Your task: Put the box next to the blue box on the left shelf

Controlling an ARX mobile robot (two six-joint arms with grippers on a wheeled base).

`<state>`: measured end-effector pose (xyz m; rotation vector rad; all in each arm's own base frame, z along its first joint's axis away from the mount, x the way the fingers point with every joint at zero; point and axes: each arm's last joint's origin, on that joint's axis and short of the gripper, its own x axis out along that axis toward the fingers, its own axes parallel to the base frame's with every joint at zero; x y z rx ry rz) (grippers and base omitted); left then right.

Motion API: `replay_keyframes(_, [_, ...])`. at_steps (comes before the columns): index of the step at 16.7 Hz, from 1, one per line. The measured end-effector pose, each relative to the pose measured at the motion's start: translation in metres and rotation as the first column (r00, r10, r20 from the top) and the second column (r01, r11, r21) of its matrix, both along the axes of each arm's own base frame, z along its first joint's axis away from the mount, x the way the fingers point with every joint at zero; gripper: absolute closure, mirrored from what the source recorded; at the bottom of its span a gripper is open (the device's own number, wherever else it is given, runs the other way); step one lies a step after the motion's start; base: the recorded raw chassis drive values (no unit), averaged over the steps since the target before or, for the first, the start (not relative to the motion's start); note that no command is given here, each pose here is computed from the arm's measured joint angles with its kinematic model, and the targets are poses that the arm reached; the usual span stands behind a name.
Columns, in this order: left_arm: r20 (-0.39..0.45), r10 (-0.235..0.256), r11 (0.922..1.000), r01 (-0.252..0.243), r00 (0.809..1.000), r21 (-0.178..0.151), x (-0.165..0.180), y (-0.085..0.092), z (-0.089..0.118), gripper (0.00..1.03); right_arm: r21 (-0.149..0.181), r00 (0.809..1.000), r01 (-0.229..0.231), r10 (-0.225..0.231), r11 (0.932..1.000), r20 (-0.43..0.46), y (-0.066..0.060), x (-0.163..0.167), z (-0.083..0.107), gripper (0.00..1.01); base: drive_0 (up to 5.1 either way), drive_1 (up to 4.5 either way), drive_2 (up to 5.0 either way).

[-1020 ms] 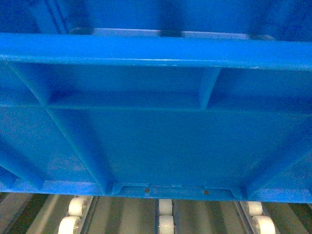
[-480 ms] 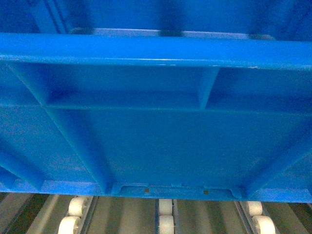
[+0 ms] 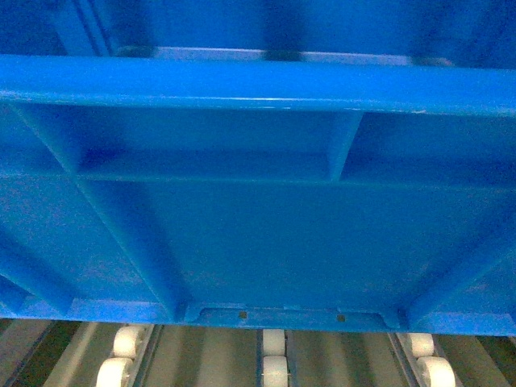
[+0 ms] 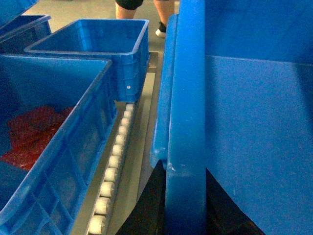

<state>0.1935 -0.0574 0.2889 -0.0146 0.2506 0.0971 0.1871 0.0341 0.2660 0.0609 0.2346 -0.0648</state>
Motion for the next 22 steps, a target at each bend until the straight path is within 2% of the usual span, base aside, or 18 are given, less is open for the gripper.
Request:
replay_keyframes(6, [0.000,0.000,1.0000,0.000,1.000,0.000,0.000,0.000,0.000,0.94,-0.006,1.000,0.003,-0.003,1.0000,-0.003,0.000,0.000,0.000,0.91,0.0,0.00,0.0])
replay_keyframes(7, [-0.032,0.043,0.9982,-0.041,0.999,0.043,-0.001,-0.005,0.000,0.94,-0.064,0.999,0.034,-0.036,0.9974,-0.019,0.004,0.000,-0.001,0.91,0.0,0.00,0.0])
replay_keyframes(8, [-0.040,0.087,0.9935,-0.084,0.995,0.077,0.001,-0.006,-0.001,0.94,-0.091,0.998,0.039,-0.043,0.9951,-0.040,0.005,0.003,-0.004,0.91,0.0,0.00,0.0])
replay_keyframes(10, [-0.067,0.100,0.9910,-0.093,0.993,0.096,0.009,-0.006,-0.004,0.94,-0.108,0.997,0.019,-0.026,0.9940,-0.066,0.007,0.014,-0.003,0.91,0.0,0.00,0.0])
replay_keyframes(12, [-0.130,0.090,0.9934,-0.079,0.987,0.083,0.038,-0.002,-0.002,0.94,-0.123,0.988,0.000,-0.019,0.9924,-0.152,0.005,0.049,0.007,0.91,0.0,0.00,0.0])
replay_keyframes(13, [-0.187,0.083,0.9950,-0.071,0.979,0.070,0.060,0.002,-0.014,0.94,-0.131,0.978,-0.011,-0.017,0.9913,-0.207,0.006,0.072,0.004,0.91,0.0,0.00,0.0])
replay_keyframes(14, [-0.247,0.077,0.9959,-0.062,0.966,0.066,0.075,0.005,-0.029,0.94,-0.140,0.965,-0.029,-0.008,0.9897,-0.261,0.009,0.087,-0.010,0.91,0.0,0.00,0.0])
replay_keyframes(15, [-0.313,0.076,0.9960,-0.058,0.947,0.068,0.087,0.008,-0.048,0.94,-0.142,0.948,-0.048,0.001,0.9887,-0.319,0.011,0.100,-0.030,0.91,0.0,0.00,0.0])
replay_keyframes(17, [-0.367,0.080,0.9959,-0.059,0.927,0.067,0.097,0.009,-0.065,0.94,-0.141,0.931,-0.063,0.007,0.9880,-0.365,0.012,0.110,-0.053,0.91,0.0,0.00,0.0])
replay_keyframes(18, [-0.377,0.076,0.9963,-0.055,0.923,0.067,0.103,0.009,-0.069,0.94,-0.143,0.926,-0.063,0.004,0.9878,-0.378,0.012,0.115,-0.061,0.91,0.0,0.00,0.0])
replay_keyframes(22, [-0.382,0.052,0.9981,-0.035,0.923,0.051,0.125,0.006,-0.076,0.94,-0.151,0.927,-0.040,-0.020,0.9878,-0.376,0.008,0.130,-0.076,0.91,0.0,0.00,0.0])
